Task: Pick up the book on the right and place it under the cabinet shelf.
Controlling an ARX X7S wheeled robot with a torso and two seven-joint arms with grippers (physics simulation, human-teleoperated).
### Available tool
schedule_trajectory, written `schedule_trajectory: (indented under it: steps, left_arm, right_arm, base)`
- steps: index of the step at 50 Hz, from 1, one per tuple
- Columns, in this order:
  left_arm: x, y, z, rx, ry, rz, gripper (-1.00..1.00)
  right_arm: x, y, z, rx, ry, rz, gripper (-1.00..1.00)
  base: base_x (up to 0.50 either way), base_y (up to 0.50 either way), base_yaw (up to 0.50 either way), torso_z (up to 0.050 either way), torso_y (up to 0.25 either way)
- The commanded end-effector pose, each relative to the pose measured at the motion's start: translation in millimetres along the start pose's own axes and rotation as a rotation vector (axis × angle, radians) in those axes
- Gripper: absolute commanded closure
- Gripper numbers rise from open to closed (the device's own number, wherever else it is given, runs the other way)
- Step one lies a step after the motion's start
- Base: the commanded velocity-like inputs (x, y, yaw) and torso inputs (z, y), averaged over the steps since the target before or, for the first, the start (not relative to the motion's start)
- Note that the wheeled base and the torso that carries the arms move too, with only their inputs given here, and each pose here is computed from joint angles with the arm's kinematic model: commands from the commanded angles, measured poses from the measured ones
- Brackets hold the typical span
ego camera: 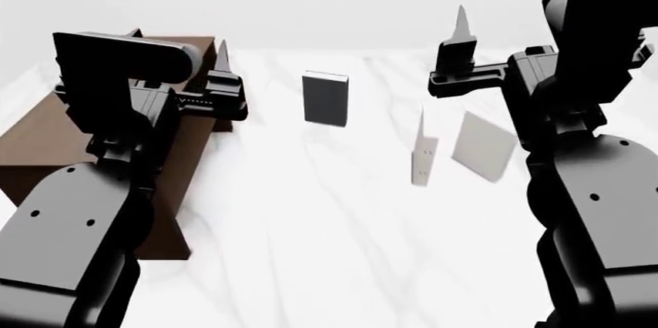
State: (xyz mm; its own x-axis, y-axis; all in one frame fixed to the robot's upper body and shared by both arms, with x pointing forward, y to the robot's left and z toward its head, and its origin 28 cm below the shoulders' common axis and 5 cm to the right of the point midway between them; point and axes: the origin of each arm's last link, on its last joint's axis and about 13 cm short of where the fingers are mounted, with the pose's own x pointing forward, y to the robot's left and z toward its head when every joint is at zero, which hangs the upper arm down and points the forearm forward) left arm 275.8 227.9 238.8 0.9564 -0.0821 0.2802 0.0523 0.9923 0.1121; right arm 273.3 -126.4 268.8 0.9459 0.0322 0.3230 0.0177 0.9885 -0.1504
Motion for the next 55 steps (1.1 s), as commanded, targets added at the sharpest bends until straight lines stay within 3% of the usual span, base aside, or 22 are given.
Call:
schedule_trajectory:
  steps: [1,55]
  left_arm:
    - [0.1,0.4,1.3,0.003,-0.001,0.0,-1.0]
    - [-3.2,2.9,1.6,0.003,-0.003,0.011,-1.0]
  right_arm:
    - [0.2,-0.5,1.1,-0.001,-0.001,0.001,-1.0]
    - [-1.4,-0.7,2.1,-0.002,0.006,0.016,-1.0]
  base:
    - [0.21,0.0,0.0,0.0,0.0]
    - [0.23,-0.07,0.0,0.0,0.001]
